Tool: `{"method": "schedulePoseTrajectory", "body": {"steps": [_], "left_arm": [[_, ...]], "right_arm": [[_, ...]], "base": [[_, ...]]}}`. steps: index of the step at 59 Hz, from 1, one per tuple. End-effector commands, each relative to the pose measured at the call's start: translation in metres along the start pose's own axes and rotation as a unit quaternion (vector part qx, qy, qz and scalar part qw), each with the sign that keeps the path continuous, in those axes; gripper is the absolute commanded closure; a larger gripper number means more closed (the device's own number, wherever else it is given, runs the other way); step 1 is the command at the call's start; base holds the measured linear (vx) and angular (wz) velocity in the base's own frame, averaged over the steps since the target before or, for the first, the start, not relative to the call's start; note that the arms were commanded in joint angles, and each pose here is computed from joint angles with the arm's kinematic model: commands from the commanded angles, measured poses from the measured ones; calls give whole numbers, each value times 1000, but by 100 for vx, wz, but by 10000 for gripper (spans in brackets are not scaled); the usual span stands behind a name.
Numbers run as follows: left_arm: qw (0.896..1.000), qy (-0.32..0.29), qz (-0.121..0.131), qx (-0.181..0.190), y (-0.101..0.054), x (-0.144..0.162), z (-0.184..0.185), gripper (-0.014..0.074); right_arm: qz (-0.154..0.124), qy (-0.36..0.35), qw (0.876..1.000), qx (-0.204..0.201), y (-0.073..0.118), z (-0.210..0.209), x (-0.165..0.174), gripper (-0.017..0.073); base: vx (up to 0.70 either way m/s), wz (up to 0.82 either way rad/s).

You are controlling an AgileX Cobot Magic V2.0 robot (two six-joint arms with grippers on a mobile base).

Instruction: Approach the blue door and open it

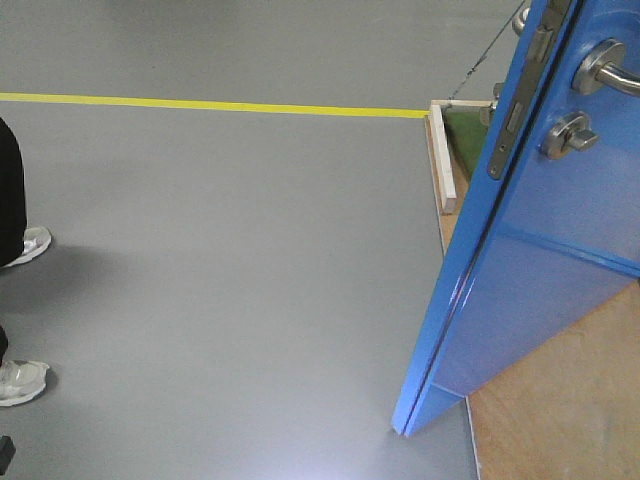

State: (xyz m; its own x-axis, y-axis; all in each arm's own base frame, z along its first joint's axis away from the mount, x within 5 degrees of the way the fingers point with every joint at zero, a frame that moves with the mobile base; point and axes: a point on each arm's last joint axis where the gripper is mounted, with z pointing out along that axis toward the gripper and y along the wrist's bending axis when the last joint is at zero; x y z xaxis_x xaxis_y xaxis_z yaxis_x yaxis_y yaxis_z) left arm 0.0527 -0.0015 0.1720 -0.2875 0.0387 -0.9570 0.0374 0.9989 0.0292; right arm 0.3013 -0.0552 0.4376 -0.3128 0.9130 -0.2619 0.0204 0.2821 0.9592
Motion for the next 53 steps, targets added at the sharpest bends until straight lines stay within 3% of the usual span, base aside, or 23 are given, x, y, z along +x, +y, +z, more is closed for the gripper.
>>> {"method": "schedulePoseTrajectory", "body": {"steps": [1,53], "left_arm": [[999,-44,-2,-2,0,-6,-1,524],[999,-44,-2,-2,0,-6,-1,524]], "right_arm": [[-3,-14,999,-34,18,-8,0,557],[-3,-15,999,-34,18,-8,-1,557]], "base": [[19,7],[21,6]]}}
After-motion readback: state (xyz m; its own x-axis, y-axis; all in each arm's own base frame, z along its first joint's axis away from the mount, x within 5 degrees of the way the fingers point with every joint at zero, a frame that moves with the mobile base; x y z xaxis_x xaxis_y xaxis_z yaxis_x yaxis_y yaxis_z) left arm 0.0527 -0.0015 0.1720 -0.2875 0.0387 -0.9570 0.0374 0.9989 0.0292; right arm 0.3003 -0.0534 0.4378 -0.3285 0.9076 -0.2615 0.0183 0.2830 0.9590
